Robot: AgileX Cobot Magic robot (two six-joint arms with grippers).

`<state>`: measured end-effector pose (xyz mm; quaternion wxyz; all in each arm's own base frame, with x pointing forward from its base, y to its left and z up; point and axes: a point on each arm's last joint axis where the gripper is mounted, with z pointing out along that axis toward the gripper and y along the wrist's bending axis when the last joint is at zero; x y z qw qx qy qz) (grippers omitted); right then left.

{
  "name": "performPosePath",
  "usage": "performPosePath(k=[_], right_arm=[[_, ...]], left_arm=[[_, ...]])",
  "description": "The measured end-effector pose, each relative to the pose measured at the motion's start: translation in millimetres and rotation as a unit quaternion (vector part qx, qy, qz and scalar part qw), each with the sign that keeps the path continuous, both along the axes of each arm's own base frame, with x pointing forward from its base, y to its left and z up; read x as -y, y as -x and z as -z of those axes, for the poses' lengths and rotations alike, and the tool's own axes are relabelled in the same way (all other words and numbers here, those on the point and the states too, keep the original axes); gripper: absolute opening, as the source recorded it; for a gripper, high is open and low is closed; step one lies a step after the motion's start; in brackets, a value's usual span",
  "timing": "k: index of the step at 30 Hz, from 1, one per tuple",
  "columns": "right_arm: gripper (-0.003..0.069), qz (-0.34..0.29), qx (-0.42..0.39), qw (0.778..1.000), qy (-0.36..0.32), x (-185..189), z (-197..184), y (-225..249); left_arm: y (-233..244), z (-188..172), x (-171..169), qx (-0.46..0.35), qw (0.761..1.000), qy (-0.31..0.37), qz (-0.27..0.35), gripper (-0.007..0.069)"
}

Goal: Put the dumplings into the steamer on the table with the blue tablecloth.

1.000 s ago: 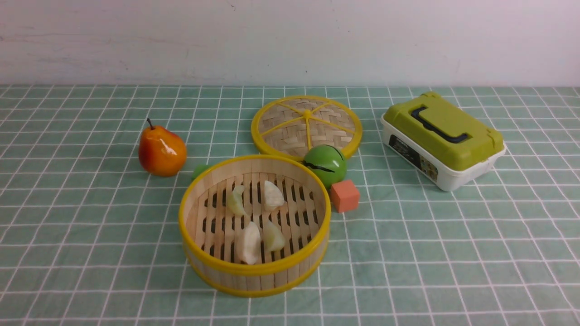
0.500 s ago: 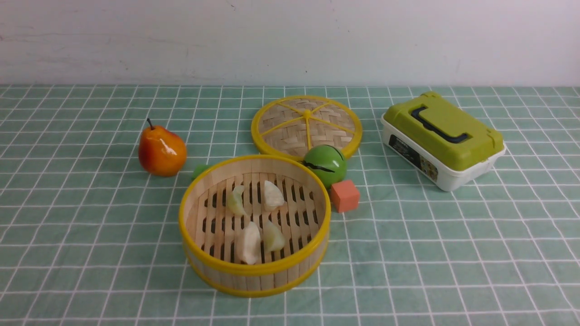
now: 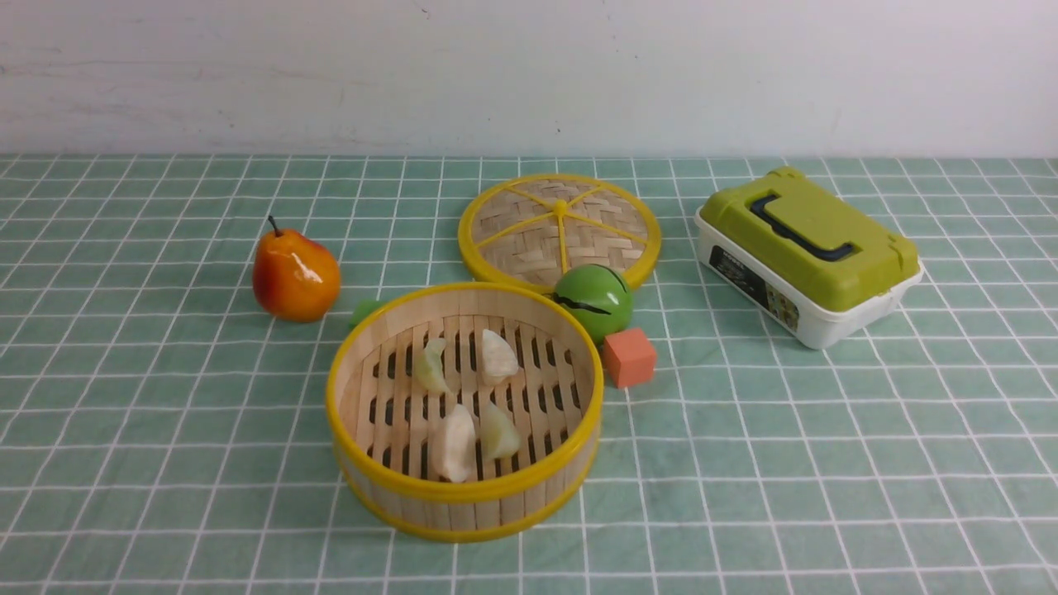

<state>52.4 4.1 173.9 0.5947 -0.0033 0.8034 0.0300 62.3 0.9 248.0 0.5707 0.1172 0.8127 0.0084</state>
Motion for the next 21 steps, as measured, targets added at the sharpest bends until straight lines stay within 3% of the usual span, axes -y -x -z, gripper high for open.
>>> performPosePath(k=[5,10,11,15,21], right_arm=[[0.0024,0.0,0.0,1.0,0.0,0.0,0.1,0.0],[0.0031,0.0,0.0,1.0,0.0,0.0,0.1,0.0],[0.0032,0.0,0.0,1.0,0.0,0.0,0.1,0.0],[0.0039,0.0,0.0,1.0,0.0,0.0,0.1,0.0],[0.0042,0.0,0.0,1.0,0.0,0.0,0.1,0.0]], left_arm=[[1.6,11.0,-1.5,-0.003,1.0,0.0,-0.008,0.02],[6.9,30.9,-8.9,-0.018,0.997,0.022,-0.073,0.02],[10.9,36.5,-10.6,-0.014,0.993,0.051,-0.102,0.02],[15.7,41.7,-5.8,0.032,0.985,0.123,-0.118,0.0199],[12.4,44.5,0.8,0.066,0.985,0.129,-0.098,0.0089]])
